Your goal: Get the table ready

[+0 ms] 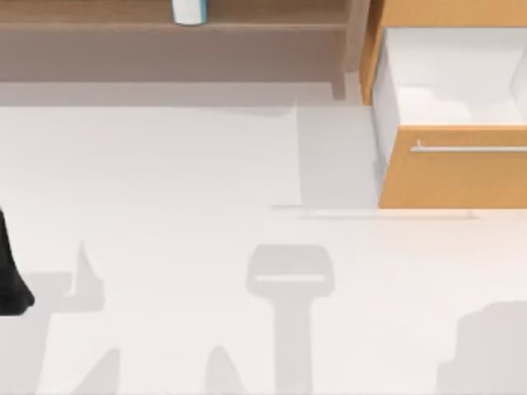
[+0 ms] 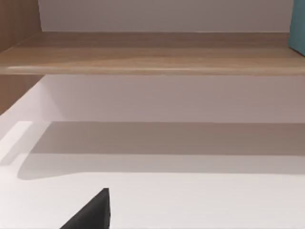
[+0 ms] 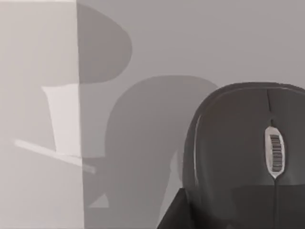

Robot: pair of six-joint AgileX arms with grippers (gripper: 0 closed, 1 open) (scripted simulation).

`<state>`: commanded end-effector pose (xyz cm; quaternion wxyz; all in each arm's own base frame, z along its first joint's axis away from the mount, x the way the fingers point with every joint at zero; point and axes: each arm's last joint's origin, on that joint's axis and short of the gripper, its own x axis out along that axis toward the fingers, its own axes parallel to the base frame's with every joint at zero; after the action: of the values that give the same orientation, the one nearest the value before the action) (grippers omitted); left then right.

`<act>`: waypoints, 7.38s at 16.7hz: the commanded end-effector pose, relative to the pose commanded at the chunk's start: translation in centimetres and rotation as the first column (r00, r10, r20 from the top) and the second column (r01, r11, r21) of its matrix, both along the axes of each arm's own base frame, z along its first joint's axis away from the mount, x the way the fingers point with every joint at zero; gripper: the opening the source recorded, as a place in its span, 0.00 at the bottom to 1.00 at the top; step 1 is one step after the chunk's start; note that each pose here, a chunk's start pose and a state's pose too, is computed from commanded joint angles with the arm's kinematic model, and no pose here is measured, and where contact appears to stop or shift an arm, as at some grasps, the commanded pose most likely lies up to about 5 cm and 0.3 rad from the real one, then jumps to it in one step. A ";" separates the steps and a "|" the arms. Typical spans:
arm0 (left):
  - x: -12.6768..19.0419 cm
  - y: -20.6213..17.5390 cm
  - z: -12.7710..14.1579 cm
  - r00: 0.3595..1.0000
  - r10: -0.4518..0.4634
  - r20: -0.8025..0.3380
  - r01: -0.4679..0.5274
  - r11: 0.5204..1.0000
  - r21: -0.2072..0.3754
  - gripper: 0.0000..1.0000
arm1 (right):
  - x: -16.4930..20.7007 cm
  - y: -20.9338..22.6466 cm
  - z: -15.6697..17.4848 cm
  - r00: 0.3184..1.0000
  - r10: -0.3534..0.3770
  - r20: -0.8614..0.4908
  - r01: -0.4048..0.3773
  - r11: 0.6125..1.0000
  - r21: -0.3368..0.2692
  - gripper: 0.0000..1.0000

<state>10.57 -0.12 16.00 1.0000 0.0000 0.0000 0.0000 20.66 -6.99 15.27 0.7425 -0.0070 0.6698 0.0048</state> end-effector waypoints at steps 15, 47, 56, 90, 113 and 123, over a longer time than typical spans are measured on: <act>0.0 0.0 0.0 1.000 0.000 0.000 0.000 1.000 0.000 1.00 | 0.7 -0.1 1.3 0.997 0.009 0.074 -0.008 1.000 -0.023 0.00; 0.0 0.0 0.0 1.000 0.000 0.000 0.000 1.000 0.000 1.00 | 0.1 0.0 -1.0 1.000 0.000 0.000 0.000 1.000 0.000 0.60; 0.0 0.0 0.0 1.000 0.000 0.000 0.000 1.000 0.000 1.00 | 0.1 0.0 -1.0 1.000 0.000 0.000 0.000 1.000 0.000 1.00; 0.0 0.0 0.0 1.000 0.000 0.000 0.000 1.000 0.000 1.00 | 3.0 9.4 -4.6 0.327 0.928 0.177 -0.074 0.212 -0.975 1.00; 0.0 0.0 0.0 1.000 0.000 0.000 0.000 1.000 0.000 1.00 | 4.6 14.1 -6.4 0.112 0.994 0.017 -0.002 0.017 -1.000 1.00; 0.0 0.0 0.0 1.000 0.000 0.000 0.000 1.000 0.000 1.00 | 4.6 14.1 -6.3 0.112 0.994 0.017 -0.002 0.017 -1.000 0.55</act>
<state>10.57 -0.12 16.00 1.0000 0.0000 0.0000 0.0000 25.25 7.11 8.92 0.7071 -0.7071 0.0035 -0.0035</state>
